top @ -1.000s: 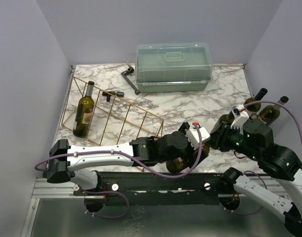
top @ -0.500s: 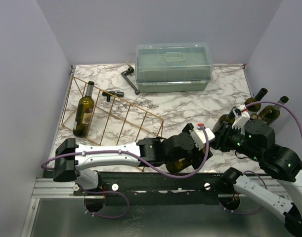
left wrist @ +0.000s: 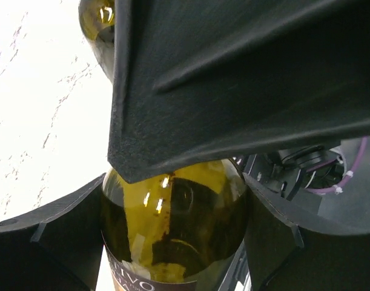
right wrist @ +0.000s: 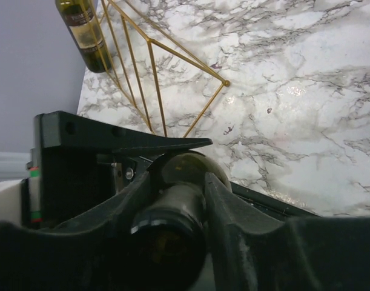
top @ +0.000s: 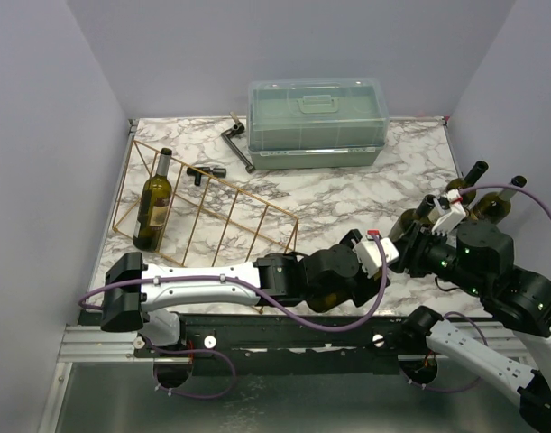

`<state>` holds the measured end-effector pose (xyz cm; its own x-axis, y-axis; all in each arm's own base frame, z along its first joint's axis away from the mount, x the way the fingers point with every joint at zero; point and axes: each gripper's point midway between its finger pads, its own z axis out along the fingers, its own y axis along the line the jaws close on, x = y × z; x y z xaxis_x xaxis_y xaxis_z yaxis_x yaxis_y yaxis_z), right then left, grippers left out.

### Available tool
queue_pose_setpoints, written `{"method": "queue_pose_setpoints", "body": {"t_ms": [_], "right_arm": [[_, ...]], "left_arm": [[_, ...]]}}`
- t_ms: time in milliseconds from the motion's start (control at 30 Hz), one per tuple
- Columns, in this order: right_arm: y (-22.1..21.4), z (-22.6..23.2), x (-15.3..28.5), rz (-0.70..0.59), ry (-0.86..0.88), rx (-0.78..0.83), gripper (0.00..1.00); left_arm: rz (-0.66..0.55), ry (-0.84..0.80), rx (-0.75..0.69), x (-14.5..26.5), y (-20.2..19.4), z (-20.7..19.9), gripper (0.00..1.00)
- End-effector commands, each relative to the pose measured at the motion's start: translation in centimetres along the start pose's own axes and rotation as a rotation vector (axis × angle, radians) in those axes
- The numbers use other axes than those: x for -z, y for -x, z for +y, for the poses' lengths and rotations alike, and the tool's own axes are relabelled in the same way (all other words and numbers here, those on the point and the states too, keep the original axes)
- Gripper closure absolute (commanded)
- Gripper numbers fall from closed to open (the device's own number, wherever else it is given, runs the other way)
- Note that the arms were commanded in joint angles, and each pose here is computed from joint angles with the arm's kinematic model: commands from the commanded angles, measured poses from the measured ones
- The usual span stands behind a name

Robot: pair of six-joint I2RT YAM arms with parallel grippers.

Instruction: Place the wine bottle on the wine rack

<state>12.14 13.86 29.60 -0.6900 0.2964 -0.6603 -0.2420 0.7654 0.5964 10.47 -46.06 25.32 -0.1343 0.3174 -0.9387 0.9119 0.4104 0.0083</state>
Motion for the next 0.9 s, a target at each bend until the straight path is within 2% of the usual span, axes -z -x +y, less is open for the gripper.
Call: {"method": "queue_pose_setpoints", "body": {"t_ms": [0,100,200,333,633,867], "right_arm": [[2.2,2.6,2.3,-0.081,0.101,-0.041,0.45],[2.5,2.8,3.2,-0.084,0.102,-0.038,0.28],[3.6,2.6,4.4,-0.127,0.075,-0.035,0.16],[5.1,2.8,6.4,-0.188,0.065,-0.036,0.10],[7.9,2.0,10.3,-0.357,0.041,-0.057,0.08],[7.4,1.2,9.9,-0.356,0.022,-0.059,0.08]], "left_arm": [[-0.005,0.066,-0.024,0.3,0.6,1.8,1.00],[-0.012,0.053,-0.016,0.5,0.8,1.6,1.00],[-0.019,0.036,-0.003,0.7,1.1,1.3,1.00],[-0.032,0.022,0.017,1.4,1.7,1.2,1.00],[-0.068,0.031,0.055,5.6,3.8,2.2,1.00],[-0.009,0.175,0.010,11.0,4.5,6.5,1.00]]}}
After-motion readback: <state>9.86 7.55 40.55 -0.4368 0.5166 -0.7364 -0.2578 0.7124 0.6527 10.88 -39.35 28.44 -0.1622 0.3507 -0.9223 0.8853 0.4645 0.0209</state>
